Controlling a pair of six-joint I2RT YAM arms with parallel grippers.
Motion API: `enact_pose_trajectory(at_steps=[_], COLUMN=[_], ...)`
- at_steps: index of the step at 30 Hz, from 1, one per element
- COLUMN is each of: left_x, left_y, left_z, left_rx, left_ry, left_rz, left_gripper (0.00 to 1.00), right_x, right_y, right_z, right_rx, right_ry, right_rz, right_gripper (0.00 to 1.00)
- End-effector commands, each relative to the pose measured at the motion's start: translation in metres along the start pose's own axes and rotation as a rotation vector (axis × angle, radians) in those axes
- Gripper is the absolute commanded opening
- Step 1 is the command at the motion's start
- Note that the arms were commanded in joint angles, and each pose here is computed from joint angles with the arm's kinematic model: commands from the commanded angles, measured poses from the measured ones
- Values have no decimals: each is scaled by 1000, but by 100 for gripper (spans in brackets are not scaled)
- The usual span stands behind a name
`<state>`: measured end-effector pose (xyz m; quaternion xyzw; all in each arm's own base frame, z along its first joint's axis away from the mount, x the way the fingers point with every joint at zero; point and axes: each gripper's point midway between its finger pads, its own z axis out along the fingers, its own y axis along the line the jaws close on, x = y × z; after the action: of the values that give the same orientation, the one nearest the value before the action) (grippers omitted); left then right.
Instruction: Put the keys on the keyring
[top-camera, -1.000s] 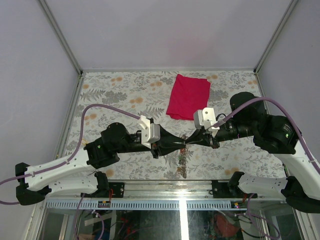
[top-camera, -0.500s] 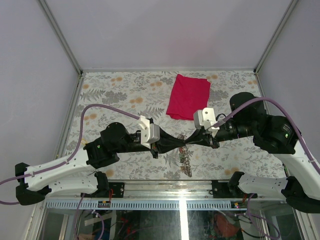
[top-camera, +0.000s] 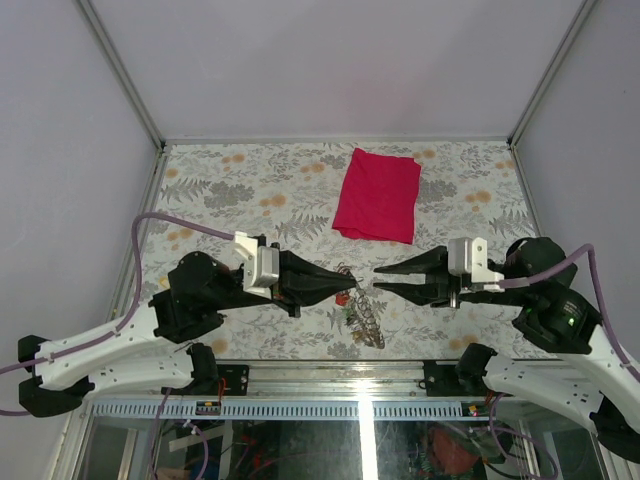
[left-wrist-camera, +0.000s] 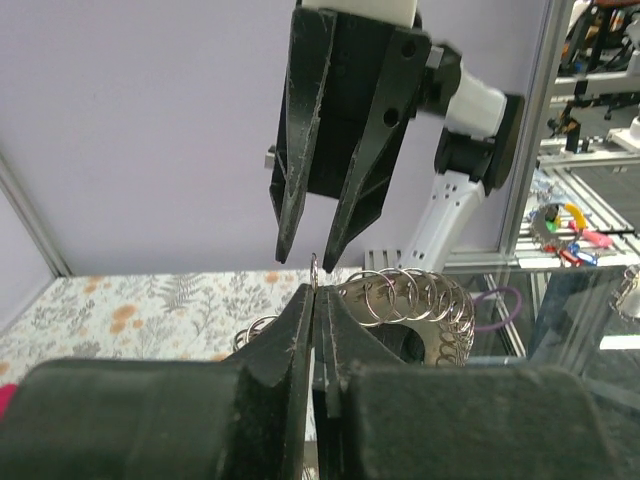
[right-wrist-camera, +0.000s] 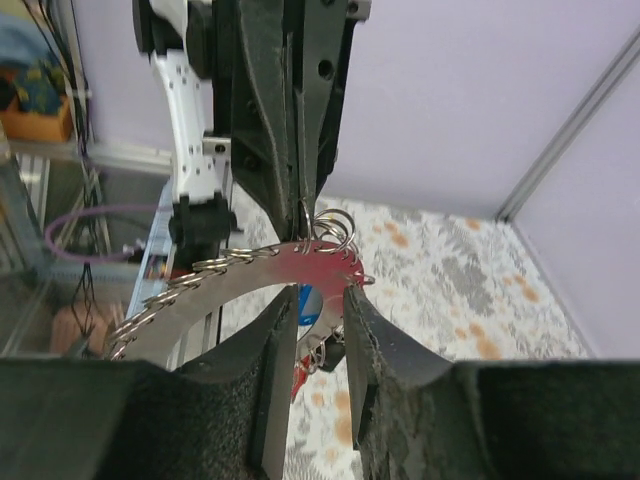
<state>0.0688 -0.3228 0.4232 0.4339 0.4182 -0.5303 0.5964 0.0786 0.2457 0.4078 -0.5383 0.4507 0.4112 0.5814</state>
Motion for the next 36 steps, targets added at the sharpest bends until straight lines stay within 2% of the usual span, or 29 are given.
enact_pose_trajectory(at_steps=[1, 8, 28, 31, 36], left_x=[-56, -60, -58, -56, -55], left_y=[-6, -7, -5, -5, -5], left_z=[-3, -3, -2, -1, 0], left_rx=[18, 26, 15, 18, 22], left_ry=[-213, -226, -218, -213, -208], left_rz=[44, 47, 51, 48, 46], left_gripper=[0, 0, 0, 0, 0], right_x=[-56, -58, -46, -48, -52], right_y=[-11, 1, 12, 12, 12], right_z=[7, 17, 27, 27, 27], right_rx=[48, -50, -153, -152, -157], right_ry=[-280, -290, -239, -243, -254], right_rz=[9, 43, 69, 68, 75], right_gripper=[31, 32, 31, 25, 8])
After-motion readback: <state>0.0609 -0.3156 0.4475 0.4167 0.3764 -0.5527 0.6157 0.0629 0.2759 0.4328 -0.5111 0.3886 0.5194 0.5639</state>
